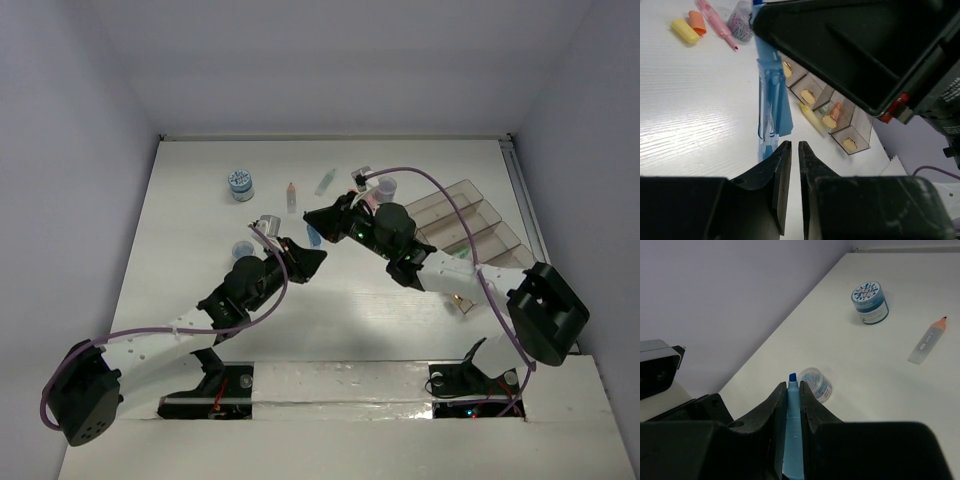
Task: Sort the stationery into containers
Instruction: Pick up the pen from the center of the board.
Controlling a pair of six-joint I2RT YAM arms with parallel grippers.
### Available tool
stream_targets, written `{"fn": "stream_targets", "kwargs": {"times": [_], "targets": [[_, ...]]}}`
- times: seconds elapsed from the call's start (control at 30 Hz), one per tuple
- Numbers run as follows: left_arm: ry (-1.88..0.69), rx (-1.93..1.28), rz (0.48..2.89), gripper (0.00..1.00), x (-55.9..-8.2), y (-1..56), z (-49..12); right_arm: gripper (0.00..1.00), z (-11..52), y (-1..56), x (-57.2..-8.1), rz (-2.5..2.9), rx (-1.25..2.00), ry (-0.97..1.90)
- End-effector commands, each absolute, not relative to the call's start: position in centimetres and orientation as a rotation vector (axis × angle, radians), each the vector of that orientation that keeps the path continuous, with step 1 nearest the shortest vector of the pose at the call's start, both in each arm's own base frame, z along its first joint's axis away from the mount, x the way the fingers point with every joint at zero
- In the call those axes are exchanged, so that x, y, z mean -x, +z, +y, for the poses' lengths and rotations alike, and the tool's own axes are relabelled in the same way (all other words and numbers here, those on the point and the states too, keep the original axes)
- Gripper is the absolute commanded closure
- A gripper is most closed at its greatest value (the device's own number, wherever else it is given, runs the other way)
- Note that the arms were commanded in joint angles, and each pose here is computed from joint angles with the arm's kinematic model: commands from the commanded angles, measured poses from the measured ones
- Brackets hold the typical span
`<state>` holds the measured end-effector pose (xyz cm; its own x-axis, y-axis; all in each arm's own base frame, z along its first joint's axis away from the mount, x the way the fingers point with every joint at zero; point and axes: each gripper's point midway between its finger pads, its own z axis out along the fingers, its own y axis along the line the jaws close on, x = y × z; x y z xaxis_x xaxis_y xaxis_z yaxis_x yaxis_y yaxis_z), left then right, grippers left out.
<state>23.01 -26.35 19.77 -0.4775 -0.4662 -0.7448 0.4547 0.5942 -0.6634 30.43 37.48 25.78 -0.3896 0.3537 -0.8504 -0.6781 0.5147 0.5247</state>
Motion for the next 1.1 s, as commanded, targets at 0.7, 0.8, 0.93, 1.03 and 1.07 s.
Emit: {"fn": "stream_targets", "kwargs": {"times": [0.7, 0.8, 0.93, 1.03, 1.07], "targets": [[-0.891, -0.007, 1.711, 0.53, -24.8, 22.4, -24.4, 1.0, 35.6, 31.1, -28.4, 1.5, 0.249, 1.199], [-0.886, -0.023, 1.708, 0.52, -24.6, 22.4, -24.3, 1.0, 35.7, 30.4, -28.5, 1.541, 0.245, 1.194], [-0.873, -0.048, 1.715, 0.5, -24.5, 22.1, -24.3, 1.0, 35.9, 29.3, -28.8, 1.609, 0.244, 1.172], [-0.871, -0.067, 1.719, 0.46, -24.3, 21.7, -24.3, 1.0, 35.6, 28.4, -29.2, 1.656, 0.233, 1.125], [-0.879, -0.071, 1.714, 0.44, -24.1, 21.8, -24.3, 1.0, 35.4, 27.8, -29.4, 1.685, 0.228, 1.099]]}}
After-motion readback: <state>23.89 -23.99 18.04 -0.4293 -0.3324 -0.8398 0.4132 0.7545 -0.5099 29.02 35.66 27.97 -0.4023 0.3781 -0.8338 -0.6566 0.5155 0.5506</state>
